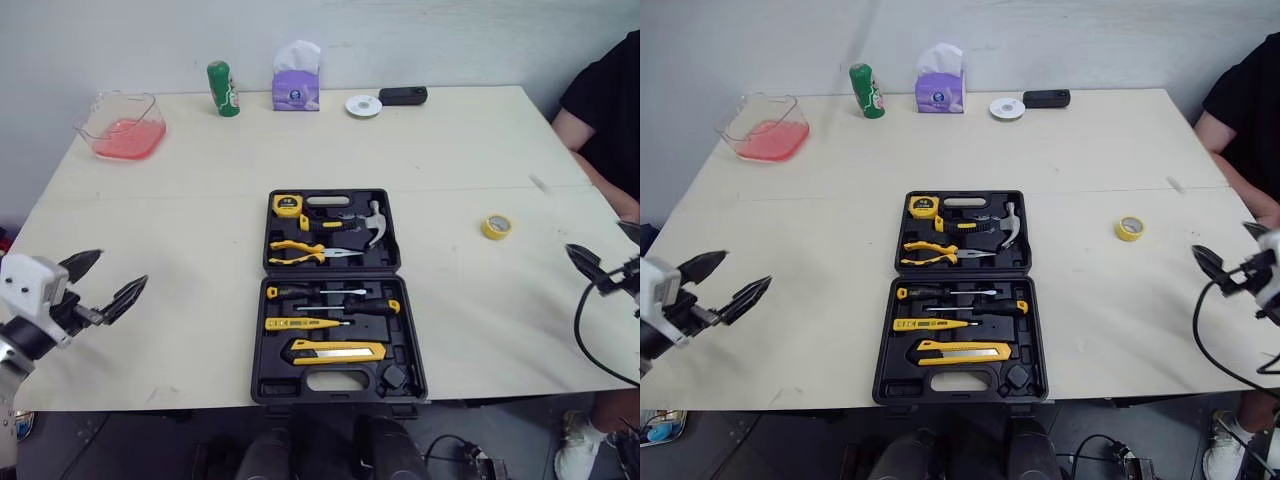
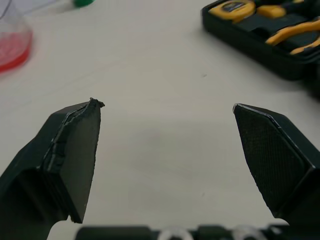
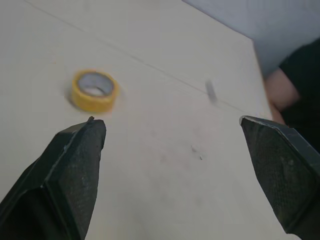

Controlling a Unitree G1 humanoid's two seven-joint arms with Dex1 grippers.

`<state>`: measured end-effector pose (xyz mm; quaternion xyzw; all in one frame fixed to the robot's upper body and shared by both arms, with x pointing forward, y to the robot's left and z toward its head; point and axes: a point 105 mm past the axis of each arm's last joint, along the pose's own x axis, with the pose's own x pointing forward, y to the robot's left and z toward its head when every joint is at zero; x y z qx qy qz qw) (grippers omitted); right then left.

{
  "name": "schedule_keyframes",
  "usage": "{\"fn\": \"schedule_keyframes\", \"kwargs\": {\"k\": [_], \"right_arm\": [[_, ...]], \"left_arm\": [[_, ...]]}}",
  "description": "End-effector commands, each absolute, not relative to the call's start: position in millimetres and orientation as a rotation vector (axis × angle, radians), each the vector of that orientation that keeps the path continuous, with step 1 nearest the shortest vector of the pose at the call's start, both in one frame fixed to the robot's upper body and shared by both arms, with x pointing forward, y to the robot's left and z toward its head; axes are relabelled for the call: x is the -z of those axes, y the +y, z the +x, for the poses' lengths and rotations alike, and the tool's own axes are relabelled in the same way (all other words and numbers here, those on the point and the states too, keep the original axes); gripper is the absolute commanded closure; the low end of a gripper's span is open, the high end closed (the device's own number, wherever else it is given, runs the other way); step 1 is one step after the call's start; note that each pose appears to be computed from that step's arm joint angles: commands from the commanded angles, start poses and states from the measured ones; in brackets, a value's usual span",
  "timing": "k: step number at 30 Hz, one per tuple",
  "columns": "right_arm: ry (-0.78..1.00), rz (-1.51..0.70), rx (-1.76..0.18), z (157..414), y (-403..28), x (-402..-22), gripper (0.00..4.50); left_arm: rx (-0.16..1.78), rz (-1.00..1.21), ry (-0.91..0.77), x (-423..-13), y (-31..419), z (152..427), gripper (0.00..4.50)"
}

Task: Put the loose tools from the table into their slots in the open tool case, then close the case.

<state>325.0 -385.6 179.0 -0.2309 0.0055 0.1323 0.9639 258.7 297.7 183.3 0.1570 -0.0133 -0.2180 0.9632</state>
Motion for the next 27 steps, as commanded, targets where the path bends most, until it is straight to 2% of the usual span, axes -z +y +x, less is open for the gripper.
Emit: {"fn": "schedule_keyframes", "kwargs": {"k": [1,4,8,15,22,27], "right_arm": [[0.136,-0.522,-0.276,334,-382,-201,0.00],[0.169,-0.507,-0.473,340,-346,-220,0.00],[0.365,-0.599,-0.508,347,-340,-221,0.00],[0.574,-0.589,-0.675,356,-322,-220,0.00],[0.650,-0.611,-0.703,377,-311,-214,0.00],[0.711,-0.651,-0.702,381,-311,-210,0.00]], "left_arm": [[0.596,0.293,-0.060,-201,264,260,0.04],[0.765,0.263,-0.046,-208,230,259,0.04],[0.916,0.273,-0.079,-220,197,257,0.04],[1.094,0.300,-0.199,-239,154,255,0.04],[1.149,0.291,-0.227,-237,136,250,0.04],[1.162,0.279,-0.200,-231,134,244,0.04]]}}
